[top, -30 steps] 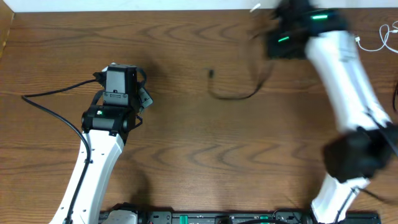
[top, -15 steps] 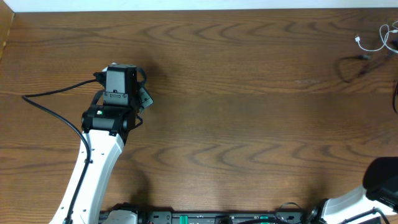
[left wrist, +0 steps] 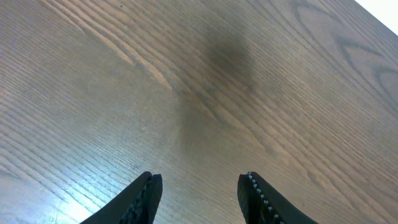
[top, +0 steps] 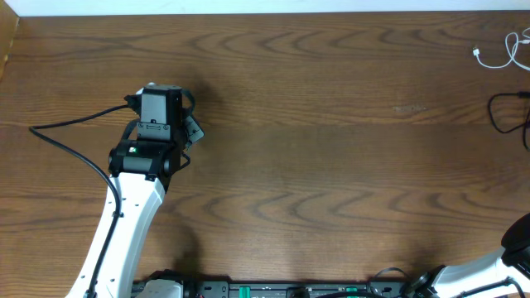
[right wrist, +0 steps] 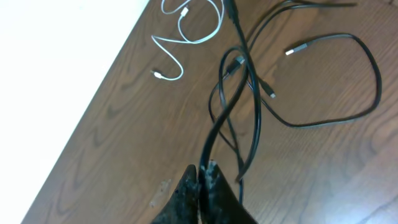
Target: Untangle cables
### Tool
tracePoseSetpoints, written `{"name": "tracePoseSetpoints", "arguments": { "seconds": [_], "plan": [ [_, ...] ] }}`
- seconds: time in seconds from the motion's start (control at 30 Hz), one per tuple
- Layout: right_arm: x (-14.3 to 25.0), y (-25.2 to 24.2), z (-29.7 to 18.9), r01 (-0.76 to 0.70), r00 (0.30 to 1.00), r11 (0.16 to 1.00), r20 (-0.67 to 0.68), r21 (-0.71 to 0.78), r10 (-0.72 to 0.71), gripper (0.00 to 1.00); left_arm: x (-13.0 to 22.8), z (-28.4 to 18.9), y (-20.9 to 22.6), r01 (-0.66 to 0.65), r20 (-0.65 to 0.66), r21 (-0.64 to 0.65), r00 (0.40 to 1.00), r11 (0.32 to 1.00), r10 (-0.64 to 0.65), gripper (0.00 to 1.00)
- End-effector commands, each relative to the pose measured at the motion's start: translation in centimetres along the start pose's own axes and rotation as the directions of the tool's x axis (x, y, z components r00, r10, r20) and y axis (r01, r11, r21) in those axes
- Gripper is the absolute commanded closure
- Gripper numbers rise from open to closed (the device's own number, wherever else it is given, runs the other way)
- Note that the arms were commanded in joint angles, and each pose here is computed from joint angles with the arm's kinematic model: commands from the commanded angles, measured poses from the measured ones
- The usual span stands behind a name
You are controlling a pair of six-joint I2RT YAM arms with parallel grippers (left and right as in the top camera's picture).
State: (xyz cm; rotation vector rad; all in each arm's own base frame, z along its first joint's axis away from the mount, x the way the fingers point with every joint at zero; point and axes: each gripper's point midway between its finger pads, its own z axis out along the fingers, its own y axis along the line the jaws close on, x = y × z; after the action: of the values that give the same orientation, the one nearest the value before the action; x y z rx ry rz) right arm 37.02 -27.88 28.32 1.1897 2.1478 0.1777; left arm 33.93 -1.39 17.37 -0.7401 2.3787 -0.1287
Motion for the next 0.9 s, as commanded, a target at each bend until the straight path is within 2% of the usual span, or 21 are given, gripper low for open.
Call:
{"name": "tracePoseSetpoints", "arguments": {
  "seconds": [0.0,0.07,0.13,0.27,0.37,0.47,0.6,0.63,0.87],
  "plan": [
    [0.5,-0.5,0.7,-0.013,1.0,1.0,-0.017,0.016,0.014,0.65,-0.3,0.0,0.1,0.006,0.005,-0.006,1.0,1.0,-0.006,0.55],
    [0.7,-0.7,0.9,-0.015,1.0,1.0,-0.022,0.023,0.016,0.32,-0.3,0.0,0.1,0.006,0.006,-0.006,1.0,1.0,-0.006,0.55],
    [0.7,-0.7,0.9,-0.015,1.0,1.0,-0.023,0.022,0.015,0.19,-0.3,0.0,0.1,0.006,0.006,-0.006,1.0,1.0,-0.006,0.55],
    [1.6,1.6,1.0,0.012,0.998,0.998,-0.06,-0.067,-0.016,0.15,-0.1,0.0,-0.2,0.006,-0.007,0.011,1.0,1.0,-0.006,0.55],
    [3.0,4.7,1.4,0.13,0.987,0.981,-0.077,-0.145,-0.143,0.14,0.1,0.0,-0.4,0.007,-0.017,0.025,1.0,1.0,-0.006,0.54],
    [4.8,7.5,1.8,0.216,0.967,0.958,-0.094,-0.188,-0.237,0.14,0.1,0.0,-0.4,0.006,-0.018,0.024,1.0,1.0,-0.006,0.48],
    [8.0,11.6,2.0,0.322,0.925,0.912,-0.118,-0.255,-0.36,0.12,0.1,0.0,-0.4,0.006,-0.018,0.023,1.0,1.0,-0.006,0.32],
    [9.1,12.8,1.9,0.35,0.909,0.895,-0.129,-0.278,-0.396,0.12,0.1,0.0,-0.4,0.007,-0.018,0.023,1.0,1.0,-0.006,0.02],
    [17.8,19.5,0.9,0.49,0.775,0.764,-0.19,-0.42,-0.603,0.1,0.5,0.0,-1.0,0.007,-0.045,0.057,0.999,0.998,-0.005,0.02]
  ]
}}
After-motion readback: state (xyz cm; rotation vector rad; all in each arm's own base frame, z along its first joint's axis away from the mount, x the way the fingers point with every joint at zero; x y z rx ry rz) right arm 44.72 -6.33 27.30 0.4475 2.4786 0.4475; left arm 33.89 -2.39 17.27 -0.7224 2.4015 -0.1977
